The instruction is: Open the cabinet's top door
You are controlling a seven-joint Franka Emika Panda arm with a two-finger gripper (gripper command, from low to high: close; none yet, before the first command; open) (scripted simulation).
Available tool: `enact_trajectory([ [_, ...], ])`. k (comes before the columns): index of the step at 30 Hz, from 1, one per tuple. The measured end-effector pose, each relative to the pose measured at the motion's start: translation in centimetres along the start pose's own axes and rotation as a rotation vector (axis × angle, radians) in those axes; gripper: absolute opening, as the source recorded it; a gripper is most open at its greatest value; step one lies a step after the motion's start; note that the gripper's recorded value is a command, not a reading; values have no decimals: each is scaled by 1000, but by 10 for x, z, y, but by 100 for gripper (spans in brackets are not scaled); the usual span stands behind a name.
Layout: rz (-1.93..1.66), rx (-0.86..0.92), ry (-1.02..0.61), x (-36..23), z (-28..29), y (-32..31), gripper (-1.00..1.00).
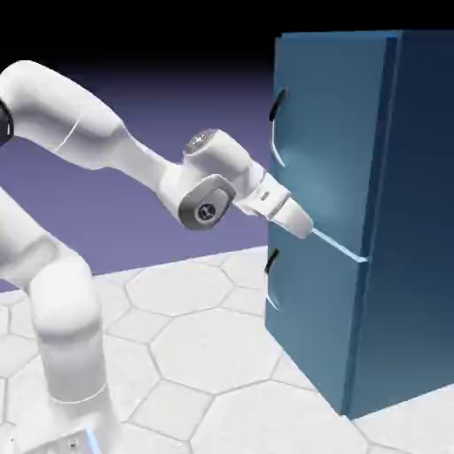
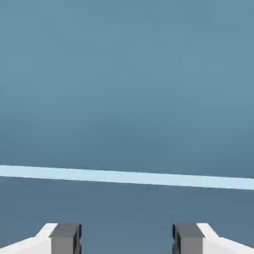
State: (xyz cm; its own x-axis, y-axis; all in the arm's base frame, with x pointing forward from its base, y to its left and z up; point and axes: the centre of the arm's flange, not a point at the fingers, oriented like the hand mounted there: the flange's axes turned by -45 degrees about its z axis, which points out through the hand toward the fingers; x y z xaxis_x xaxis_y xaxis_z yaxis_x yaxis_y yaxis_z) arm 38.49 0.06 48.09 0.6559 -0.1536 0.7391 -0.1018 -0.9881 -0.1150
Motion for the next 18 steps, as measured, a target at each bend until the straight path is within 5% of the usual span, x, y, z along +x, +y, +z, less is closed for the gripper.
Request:
enact_trajectory([
  [18,1276,205,276,46,-115,-20,0],
])
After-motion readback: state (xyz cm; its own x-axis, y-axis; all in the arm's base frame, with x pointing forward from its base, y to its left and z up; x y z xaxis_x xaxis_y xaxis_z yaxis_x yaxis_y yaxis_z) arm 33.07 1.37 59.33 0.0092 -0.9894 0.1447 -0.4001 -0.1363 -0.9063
